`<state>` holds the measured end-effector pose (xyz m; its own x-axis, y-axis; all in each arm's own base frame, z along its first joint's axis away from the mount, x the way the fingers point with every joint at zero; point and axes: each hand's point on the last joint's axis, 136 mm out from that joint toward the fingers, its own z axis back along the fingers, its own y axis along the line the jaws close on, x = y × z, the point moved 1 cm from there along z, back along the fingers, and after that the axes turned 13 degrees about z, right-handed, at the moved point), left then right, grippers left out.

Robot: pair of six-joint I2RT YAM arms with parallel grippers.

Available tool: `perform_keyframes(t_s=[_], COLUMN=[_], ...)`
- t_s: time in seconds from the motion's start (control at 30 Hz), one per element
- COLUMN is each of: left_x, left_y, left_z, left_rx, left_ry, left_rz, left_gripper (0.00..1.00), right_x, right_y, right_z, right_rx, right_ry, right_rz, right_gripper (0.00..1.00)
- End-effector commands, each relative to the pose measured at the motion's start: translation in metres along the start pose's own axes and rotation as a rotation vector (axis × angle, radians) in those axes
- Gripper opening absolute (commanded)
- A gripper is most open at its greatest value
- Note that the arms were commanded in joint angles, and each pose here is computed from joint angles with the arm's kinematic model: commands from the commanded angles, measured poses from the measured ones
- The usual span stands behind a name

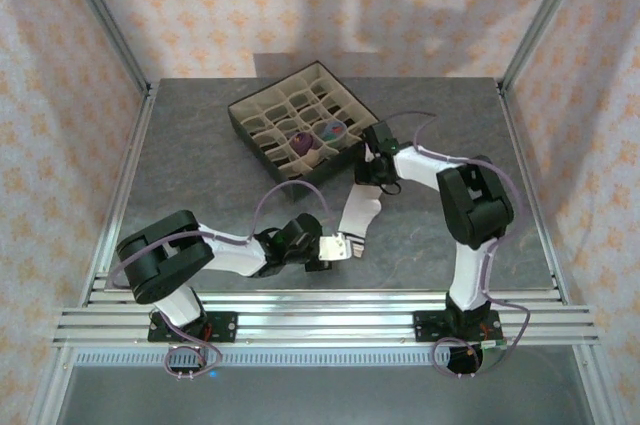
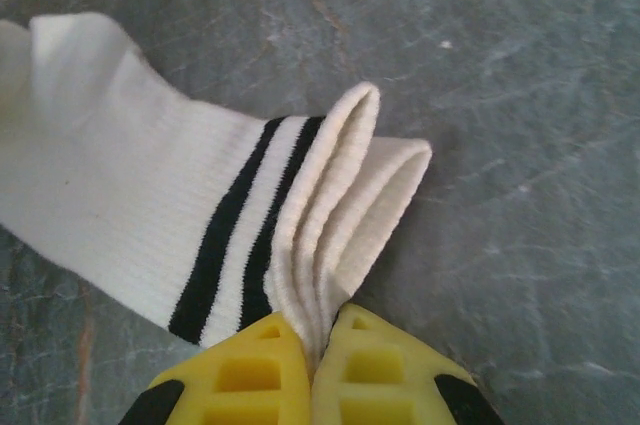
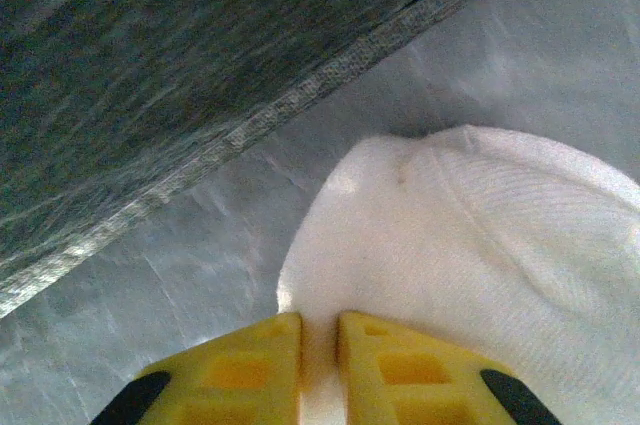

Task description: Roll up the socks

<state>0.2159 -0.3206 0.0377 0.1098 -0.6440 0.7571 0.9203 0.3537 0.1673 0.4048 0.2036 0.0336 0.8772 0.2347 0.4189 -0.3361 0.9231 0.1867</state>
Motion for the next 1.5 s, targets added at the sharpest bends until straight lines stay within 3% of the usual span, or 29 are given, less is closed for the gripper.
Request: perform_keyframes(t_s=[0.0,0.07,0.17,0.23,0.43,0.7,1.07,1.47], left_x=[0.01,0.011,0.013,0.015,0.016,0.026,0.035,0.031], left_y=[0.003,0.011,0.015,0.013,0.007,0.003,0.017,0.032], left_z=[-0.007,-0.01,-0.011,-0.011,-0.011,-0.011,-0.019,-0.036], left_rx=[0.016,0.053,0.062,0.04,-0.085,-0.219,-0.373,-0.458], left_ry=[0.002,0.036,0.076,0.089,0.167,0.184,0.19,0.342], left_rz=[0.027,0.054,0.067,0.07,0.118,0.197,0.465,0.675], left_gripper=[0.0,0.0,0.0,0.0,0.0,0.0,0.0,0.0], right_x=[-0.016,-0.006,0.0,-0.006,-0.038,-0.078,-0.12,-0.123], right_y=[-0.01,-0.007,0.001,0.006,0.02,0.033,0.036,0.042], right_z=[-0.023,-0.014,0.008,0.02,0.056,0.086,0.103,0.097], right_rx=[-0.026,-0.014,0.034,0.089,0.196,0.291,0.359,0.395], right_ry=[0.13,0.12,0.074,0.073,0.01,-0.049,-0.255,-0.205], right_rz=[0.084,0.117,0.145,0.141,0.097,0.027,-0.045,-0.016], right_gripper=[0.18,0.23,0.43,0.45,0.49,0.53,0.58,0.6])
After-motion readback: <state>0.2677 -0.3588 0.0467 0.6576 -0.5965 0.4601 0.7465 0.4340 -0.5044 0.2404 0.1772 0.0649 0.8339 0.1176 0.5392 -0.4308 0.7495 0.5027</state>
